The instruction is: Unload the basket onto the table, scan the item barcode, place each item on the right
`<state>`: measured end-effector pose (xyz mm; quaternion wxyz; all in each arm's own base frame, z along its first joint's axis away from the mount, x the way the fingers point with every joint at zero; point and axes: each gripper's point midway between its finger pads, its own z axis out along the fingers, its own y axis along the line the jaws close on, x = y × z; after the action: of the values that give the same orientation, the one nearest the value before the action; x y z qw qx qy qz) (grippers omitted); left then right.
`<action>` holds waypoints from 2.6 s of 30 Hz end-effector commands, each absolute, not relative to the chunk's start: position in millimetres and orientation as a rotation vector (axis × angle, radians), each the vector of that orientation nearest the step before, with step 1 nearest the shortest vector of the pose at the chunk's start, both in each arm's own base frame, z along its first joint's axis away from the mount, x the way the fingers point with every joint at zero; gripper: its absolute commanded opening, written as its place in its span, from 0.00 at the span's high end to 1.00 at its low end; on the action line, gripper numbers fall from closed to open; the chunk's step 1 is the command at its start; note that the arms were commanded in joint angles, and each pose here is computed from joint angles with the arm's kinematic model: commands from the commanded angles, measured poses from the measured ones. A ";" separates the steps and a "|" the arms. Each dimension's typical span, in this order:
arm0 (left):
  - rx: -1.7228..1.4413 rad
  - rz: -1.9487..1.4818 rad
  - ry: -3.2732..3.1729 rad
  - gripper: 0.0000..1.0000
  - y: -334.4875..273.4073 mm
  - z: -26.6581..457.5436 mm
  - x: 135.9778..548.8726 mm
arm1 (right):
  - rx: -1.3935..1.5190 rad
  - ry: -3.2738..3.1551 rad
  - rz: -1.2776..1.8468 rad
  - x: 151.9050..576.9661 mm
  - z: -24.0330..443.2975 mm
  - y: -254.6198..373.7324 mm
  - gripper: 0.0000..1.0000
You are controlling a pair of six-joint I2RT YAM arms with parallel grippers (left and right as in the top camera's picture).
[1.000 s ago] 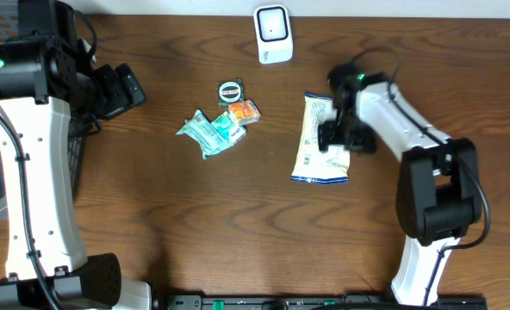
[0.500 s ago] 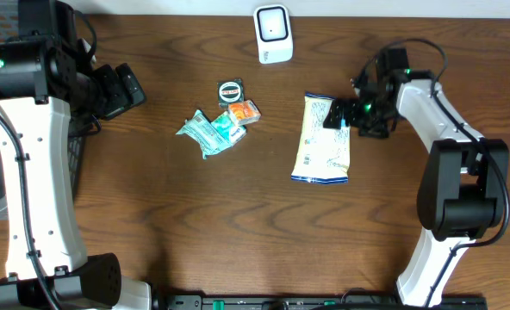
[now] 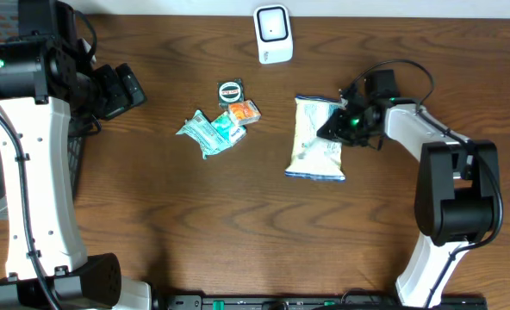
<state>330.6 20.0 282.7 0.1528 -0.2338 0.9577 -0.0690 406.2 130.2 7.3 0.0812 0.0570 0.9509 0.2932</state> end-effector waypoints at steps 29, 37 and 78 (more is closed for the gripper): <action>-0.668 -0.191 2.734 0.02 21.5 287.3 329.1 | -0.374 2.036 1.653 387.7 293.8 192.4 0.99; -0.668 -0.191 2.734 0.02 21.5 287.3 329.1 | -0.290 2.164 1.427 400.7 255.7 187.3 0.99; -0.668 -0.191 2.734 0.02 21.5 287.3 329.1 | -0.029 2.942 0.707 334.8 5.7 112.8 0.24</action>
<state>330.6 20.0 282.7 0.1527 -0.2336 0.9578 -0.0691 349.1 96.6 12.6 0.0774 -0.0309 0.9733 0.2138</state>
